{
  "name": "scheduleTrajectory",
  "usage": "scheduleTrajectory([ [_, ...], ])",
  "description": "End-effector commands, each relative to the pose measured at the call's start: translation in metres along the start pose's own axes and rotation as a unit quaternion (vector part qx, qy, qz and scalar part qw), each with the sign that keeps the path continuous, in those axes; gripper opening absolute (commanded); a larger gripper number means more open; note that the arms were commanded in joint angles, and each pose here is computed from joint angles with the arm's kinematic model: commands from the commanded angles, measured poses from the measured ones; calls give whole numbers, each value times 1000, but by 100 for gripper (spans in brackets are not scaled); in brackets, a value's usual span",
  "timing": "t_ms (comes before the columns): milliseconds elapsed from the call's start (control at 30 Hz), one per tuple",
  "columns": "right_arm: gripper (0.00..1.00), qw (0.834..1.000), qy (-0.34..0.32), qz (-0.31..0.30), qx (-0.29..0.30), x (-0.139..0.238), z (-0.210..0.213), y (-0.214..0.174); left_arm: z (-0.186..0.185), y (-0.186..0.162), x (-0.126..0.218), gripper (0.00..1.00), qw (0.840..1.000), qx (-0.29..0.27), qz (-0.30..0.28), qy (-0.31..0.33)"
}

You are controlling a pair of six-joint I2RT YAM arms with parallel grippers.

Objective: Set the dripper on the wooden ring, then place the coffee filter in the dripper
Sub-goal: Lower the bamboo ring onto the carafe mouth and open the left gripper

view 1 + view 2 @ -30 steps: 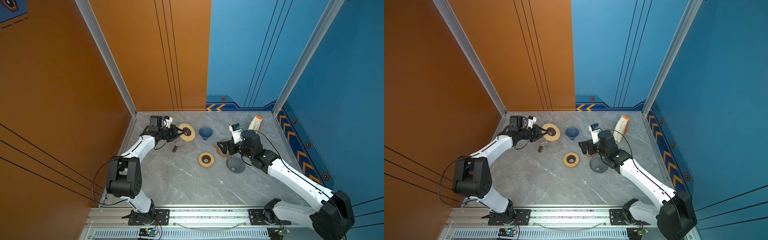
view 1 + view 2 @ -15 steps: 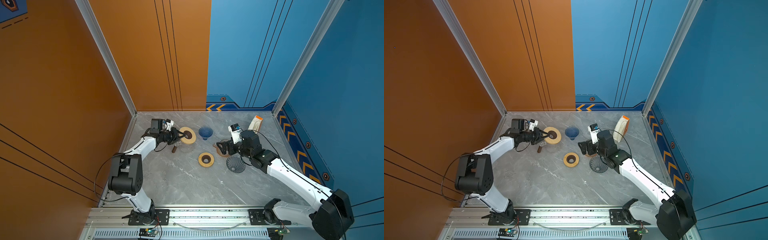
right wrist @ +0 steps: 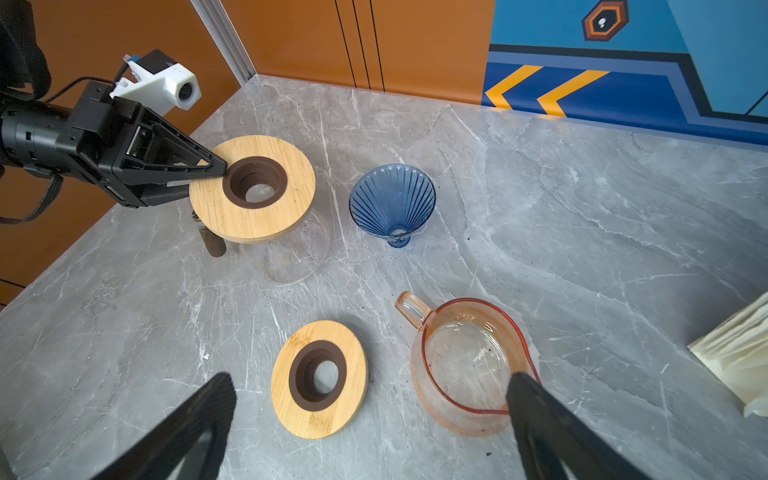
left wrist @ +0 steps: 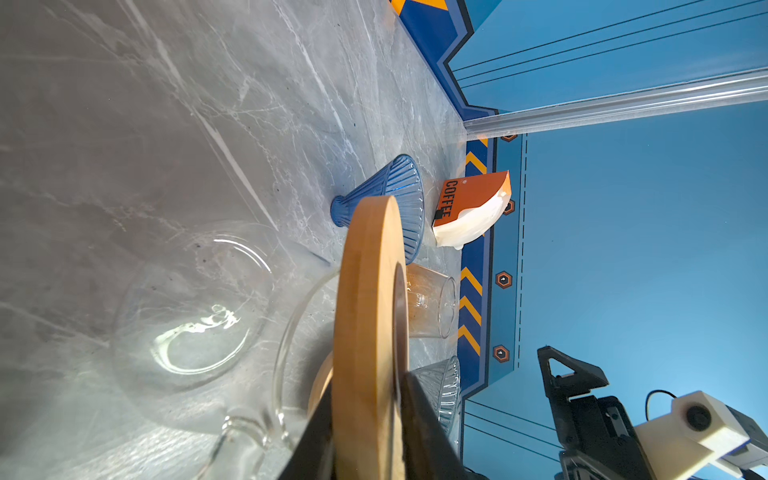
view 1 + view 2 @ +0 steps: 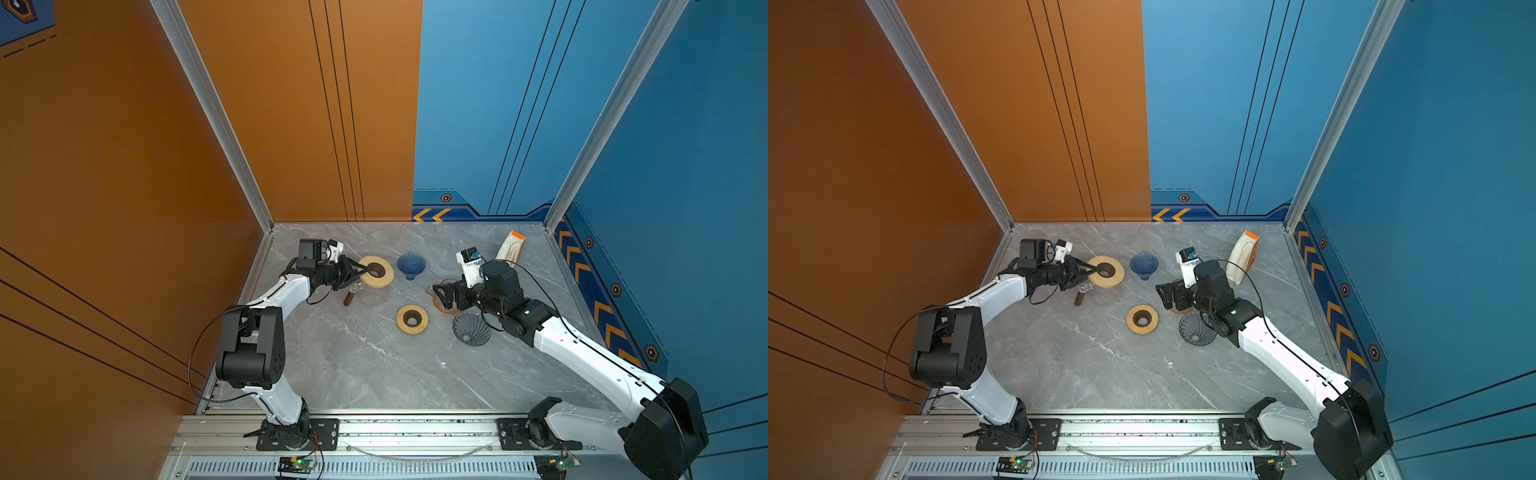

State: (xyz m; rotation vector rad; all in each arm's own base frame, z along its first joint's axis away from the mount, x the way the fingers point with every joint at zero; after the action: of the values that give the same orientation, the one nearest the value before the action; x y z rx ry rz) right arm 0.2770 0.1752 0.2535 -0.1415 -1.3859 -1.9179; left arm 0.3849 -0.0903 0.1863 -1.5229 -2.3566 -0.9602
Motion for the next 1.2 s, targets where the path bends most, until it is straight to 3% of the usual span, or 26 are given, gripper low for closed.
scheduleTrajectory([
  [0,100,1000,9,-13,-1,1,8,10,3,-1,2,28,1000,-2,0,-7],
  [1167,100,1000,11,-5,0,3,13,14,13,6,38,33,999,-5,-27,32],
])
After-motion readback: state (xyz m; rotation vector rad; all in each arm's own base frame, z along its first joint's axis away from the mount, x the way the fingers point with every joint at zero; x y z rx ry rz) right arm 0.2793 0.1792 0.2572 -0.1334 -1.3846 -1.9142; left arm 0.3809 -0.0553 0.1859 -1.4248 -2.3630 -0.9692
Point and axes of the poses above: each gripper's point midway between its finger pads, its own x axis back along the fingers, its own z axis along the line the jaws close on, y = z × x, the point moved 7 cm from there along x, back along the fingers, and after that the axes turned 15 degrees about -x, right-handed, at the moved point
